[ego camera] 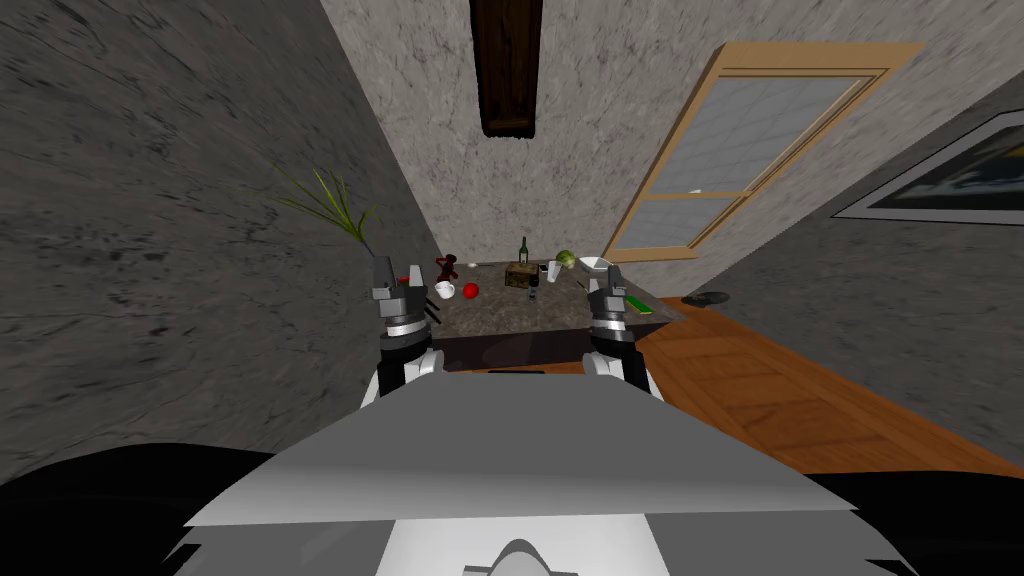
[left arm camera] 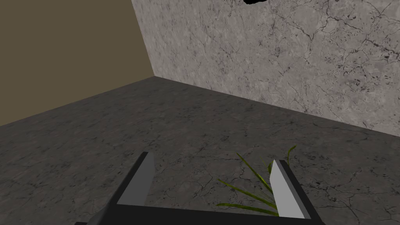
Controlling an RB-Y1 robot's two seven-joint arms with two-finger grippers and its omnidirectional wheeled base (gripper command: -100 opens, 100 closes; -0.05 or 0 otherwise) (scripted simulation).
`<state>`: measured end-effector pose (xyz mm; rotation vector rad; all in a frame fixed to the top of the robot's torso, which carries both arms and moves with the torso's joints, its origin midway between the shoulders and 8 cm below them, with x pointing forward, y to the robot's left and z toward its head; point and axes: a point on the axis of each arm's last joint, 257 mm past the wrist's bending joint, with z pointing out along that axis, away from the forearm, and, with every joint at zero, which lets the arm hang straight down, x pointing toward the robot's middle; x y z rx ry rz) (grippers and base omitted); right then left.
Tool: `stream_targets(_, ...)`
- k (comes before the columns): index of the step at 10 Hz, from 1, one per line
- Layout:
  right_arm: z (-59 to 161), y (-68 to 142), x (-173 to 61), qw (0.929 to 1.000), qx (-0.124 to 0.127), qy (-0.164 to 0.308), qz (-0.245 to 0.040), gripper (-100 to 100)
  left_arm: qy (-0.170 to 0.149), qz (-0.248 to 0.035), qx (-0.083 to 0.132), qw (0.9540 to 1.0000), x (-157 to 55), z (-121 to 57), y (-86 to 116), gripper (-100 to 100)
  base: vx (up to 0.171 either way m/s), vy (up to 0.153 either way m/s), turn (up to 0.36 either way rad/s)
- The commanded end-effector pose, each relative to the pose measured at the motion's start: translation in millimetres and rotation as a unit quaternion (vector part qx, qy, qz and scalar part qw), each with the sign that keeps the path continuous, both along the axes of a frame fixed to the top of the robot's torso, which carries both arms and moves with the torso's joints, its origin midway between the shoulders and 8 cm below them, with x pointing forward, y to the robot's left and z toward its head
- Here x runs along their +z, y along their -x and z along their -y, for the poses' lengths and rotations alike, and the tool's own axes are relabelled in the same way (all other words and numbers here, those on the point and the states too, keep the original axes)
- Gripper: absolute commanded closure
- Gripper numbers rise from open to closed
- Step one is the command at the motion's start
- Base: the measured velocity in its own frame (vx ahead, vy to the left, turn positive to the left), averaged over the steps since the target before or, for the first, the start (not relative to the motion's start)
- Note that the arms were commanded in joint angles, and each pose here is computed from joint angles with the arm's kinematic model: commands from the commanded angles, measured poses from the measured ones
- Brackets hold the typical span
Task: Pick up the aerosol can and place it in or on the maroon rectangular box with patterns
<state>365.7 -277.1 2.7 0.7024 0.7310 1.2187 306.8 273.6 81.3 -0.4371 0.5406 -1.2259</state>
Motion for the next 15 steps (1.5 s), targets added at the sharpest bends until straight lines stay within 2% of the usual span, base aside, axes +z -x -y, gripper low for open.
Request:
stream_targets(1,-4.6,-9.6,-13.9,0.9989,-0.006,0.039,-0.026,-100,0.0,0.0,0.0,1.0,0.0,0.0,0.0,0,-0.071,-0.02,0.078)
stream_targets(5,-7.0,-25.5,-39.4,0.9922,-0.027,0.102,-0.067,-100,0.0,0.0,0.0,1.0,0.0,0.0,0.0,0,-0.103,-0.039,0.061)
stream_targets(8,-5.1,-39.7,-64.0,0.9803,-0.051,0.161,-0.102,-100,0.0,0.0,0.0,1.0,0.0,0.0,0.0,0,-0.091,-0.01,0.072)
stream_targets(11,0.8,-54.5,-90.5,0.9608,-0.081,0.226,-0.138,-100,0.0,0.0,0.0,1.0,0.0,0.0,0.0,0,-0.096,-0.011,0.09)
stream_targets(15,15.0,-73.4,-125.2,0.9233,-0.124,0.315,-0.181,-100,0.0,0.0,0.0,1.0,0.0,0.0,0.0,0,-0.091,0.01,0.094)
